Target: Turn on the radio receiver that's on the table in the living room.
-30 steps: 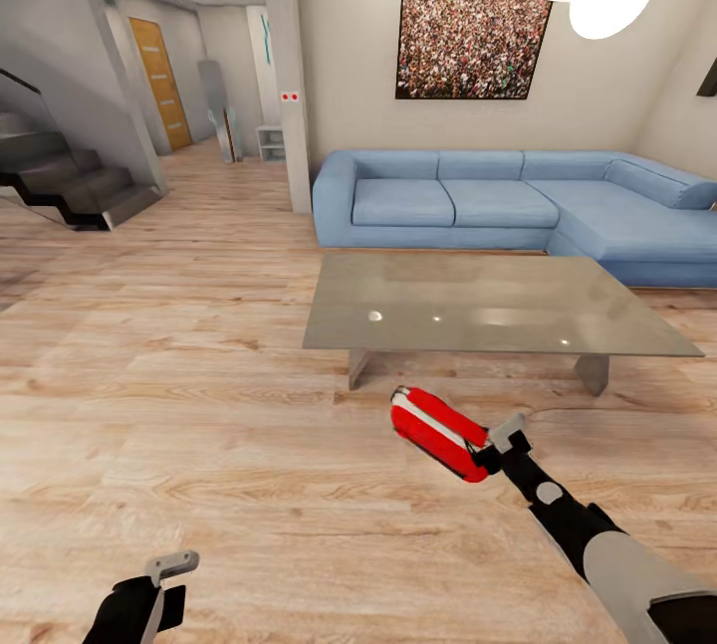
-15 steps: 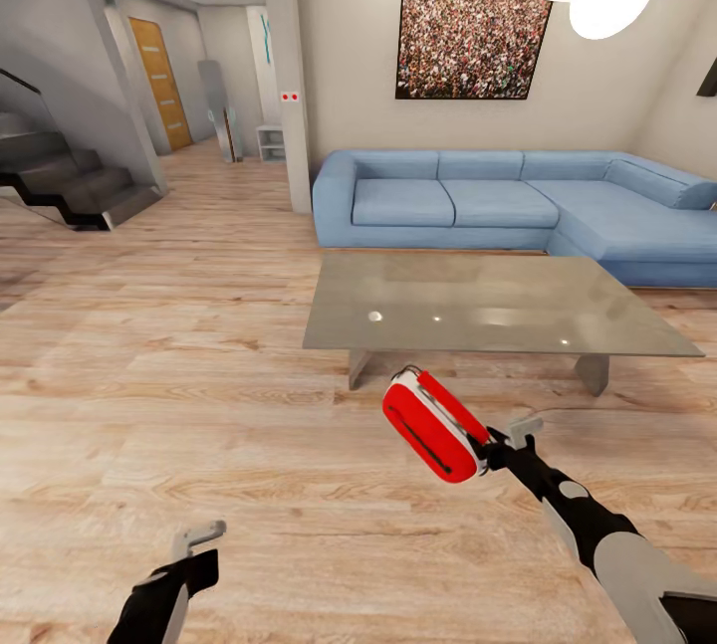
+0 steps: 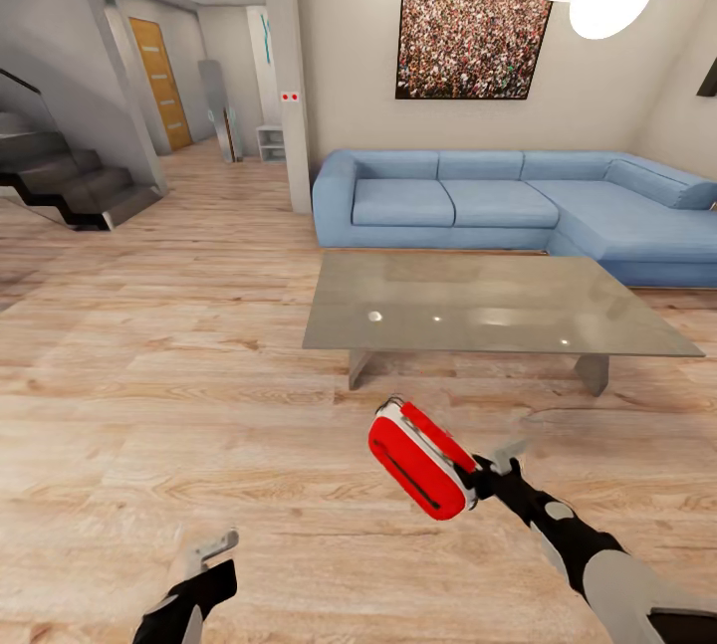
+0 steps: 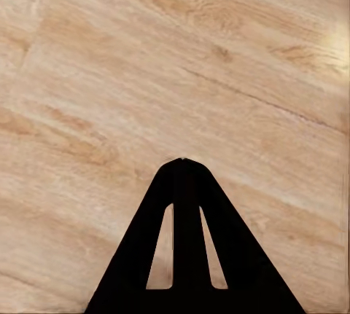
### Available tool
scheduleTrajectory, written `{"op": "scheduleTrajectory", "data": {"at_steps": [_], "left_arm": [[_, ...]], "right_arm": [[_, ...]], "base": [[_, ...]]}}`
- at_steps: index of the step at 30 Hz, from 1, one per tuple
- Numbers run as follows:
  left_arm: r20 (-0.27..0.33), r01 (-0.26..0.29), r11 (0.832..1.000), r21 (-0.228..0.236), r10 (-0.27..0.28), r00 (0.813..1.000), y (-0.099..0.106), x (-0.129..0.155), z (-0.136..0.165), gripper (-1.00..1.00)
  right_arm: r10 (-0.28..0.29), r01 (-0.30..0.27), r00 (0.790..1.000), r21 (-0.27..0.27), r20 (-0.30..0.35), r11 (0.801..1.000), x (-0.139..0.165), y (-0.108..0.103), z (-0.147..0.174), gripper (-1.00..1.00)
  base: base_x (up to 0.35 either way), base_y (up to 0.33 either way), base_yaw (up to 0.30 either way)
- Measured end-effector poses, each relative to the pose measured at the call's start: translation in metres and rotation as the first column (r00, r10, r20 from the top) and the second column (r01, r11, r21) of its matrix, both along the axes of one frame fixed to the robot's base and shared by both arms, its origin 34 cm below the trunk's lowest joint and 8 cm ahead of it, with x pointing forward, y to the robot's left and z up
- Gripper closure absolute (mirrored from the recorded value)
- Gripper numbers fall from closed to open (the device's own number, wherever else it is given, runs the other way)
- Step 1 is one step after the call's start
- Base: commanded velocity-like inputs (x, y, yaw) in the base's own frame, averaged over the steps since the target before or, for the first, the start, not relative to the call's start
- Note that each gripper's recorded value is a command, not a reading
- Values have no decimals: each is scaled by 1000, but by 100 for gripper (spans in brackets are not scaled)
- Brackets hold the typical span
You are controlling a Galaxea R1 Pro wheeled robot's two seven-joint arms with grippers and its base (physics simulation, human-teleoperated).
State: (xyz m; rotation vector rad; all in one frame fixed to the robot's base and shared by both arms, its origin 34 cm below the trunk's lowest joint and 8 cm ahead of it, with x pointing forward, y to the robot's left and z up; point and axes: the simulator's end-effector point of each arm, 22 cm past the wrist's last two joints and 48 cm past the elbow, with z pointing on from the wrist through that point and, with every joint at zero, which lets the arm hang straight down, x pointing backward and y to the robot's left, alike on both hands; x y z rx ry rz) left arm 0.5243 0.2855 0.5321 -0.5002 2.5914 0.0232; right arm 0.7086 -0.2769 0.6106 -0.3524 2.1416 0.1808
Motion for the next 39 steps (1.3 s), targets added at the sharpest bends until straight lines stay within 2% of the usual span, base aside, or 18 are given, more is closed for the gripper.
{"op": "scheduleTrajectory", "data": {"at_steps": [6, 12, 16, 22, 23, 24, 25, 26, 27, 28, 29, 30, 31, 32, 33, 34, 36, 39], "left_arm": [[-26, -25, 999, -27, 25, 999, -14, -24, -14, 100], [7, -22, 1000, -18, 22, 1000, -12, -16, -8, 100], [12, -4, 1000, -22, 4, 1000, -17, -9, -3, 100], [23, 4, 999, -44, -3, 1000, -24, 2, 5, 100], [-102, 11, 991, -130, -25, 994, -35, 1, 24, 100], [68, 0, 998, -67, 5, 998, -4, 57, 90, 100], [161, -2, 999, -38, 8, 987, 7, 82, 126, 100], [145, 12, 999, -46, -5, 989, -1, 79, 120, 100], [155, 36, 998, -45, -29, 987, -9, 83, 123, 100], [162, 56, 998, -43, -48, 986, -16, 87, 126, 100], [168, 78, 996, -41, -70, 983, -24, 90, 129, 100], [175, 110, 993, -38, -101, 979, -36, 94, 132, 100], [179, 128, 991, -36, -120, 977, -43, 95, 134, 100], [182, 146, 989, -34, -137, 974, -49, 97, 135, 100], [183, 155, 987, -32, -146, 972, -52, 98, 136, 100], [185, 158, 987, -30, -150, 971, -53, 99, 138, 100], [206, 158, 987, -21, -150, 967, -52, 104, 148, 100], [228, 148, 989, -2, -143, 963, -46, 110, 159, 100]], "right_arm": [[47, -45, 997, 28, -58, 999, -18, 29, -16, 100], [-5, 5, 998, -5, -69, 1000, -16, 3, -18, 100], [-40, 39, 997, -13, -70, 999, -10, -5, -15, 100], [-62, 61, 995, -6, -73, 998, -3, 8, -13, 100], [-125, 126, 977, -3, -173, 992, 3, -2, -13, 100], [-241, 244, 924, -27, -296, 969, 7, -26, -8, 100], [-380, 369, 879, -91, -287, 925, 8, -61, -6, 100], [-536, 533, 800, -92, -270, 841, 6, -108, 3, 100], [-611, 597, 756, -135, -235, 791, 13, -137, 25, 100], [-637, 622, 746, -139, -192, 771, 27, -152, 52, 100], [-611, 605, 776, -90, -155, 791, 47, -152, 85, 100], [-596, 599, 794, -9, -117, 800, 65, -148, 122, 100], [-600, 602, 798, 18, -58, 798, 74, -154, 154, 100], [-611, 611, 791, -22, -13, 791, 72, -166, 169, 100], [-615, 614, 788, -46, -21, 788, 65, -169, 164, 100], [-610, 609, 789, -35, -76, 792, 58, -161, 143, 100], [-602, 602, 787, -49, -136, 797, 47, -154, 119, 100], [-604, 603, 792, -40, -85, 797, 56, -158, 142, 100]], "base": [[0, 0, 0], [0, 0, 0], [0, 0, 0], [0, 0, 0], [0, 0, 0], [0, 0, 0], [0, 0, 0], [0, 0, 0], [0, 0, 0], [0, 0, 0], [0, 0, 0], [0, 0, 0], [0, 0, 0], [0, 0, 0], [0, 0, 0], [0, 0, 0], [0, 0, 0], [0, 0, 0]]}}
